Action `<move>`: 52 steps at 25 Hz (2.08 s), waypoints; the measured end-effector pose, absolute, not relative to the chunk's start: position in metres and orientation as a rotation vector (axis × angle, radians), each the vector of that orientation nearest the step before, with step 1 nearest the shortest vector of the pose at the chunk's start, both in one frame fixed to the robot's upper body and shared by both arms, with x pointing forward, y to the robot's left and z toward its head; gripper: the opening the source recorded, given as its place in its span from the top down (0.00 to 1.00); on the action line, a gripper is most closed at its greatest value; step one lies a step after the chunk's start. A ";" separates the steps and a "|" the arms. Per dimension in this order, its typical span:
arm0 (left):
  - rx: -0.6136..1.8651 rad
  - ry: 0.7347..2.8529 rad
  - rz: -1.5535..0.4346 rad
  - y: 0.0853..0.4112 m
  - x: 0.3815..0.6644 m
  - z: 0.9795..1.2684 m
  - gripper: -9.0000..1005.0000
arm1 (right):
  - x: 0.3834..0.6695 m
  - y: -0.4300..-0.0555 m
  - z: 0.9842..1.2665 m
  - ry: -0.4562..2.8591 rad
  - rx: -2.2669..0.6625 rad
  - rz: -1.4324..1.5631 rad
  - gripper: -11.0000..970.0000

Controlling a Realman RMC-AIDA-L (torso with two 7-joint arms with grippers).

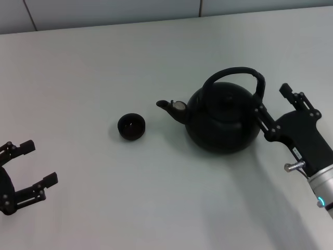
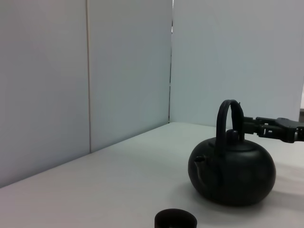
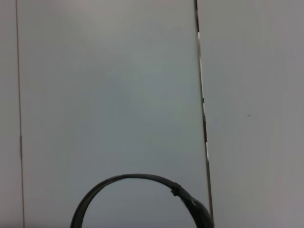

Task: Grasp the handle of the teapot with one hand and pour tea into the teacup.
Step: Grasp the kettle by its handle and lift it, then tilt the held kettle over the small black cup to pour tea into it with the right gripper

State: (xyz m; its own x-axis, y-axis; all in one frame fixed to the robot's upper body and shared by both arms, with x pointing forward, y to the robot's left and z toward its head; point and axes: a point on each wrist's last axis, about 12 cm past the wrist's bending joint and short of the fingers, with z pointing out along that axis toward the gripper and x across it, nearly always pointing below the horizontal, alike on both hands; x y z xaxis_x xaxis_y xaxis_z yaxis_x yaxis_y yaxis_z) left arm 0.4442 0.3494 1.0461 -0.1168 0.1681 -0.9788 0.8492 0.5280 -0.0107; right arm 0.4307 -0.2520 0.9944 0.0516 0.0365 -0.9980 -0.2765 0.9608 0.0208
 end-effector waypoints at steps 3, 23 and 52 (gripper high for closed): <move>0.879 1.607 -0.732 0.350 0.444 1.047 0.14 | 0.436 -0.251 0.995 1.506 -0.209 0.243 0.32; 0.860 1.598 -0.729 0.349 0.445 1.047 0.14 | 0.452 -0.251 0.998 1.512 -0.210 0.223 0.34; 0.839 1.594 -0.745 0.341 0.445 1.045 0.14 | 0.484 -0.258 1.014 1.450 -0.193 0.267 0.91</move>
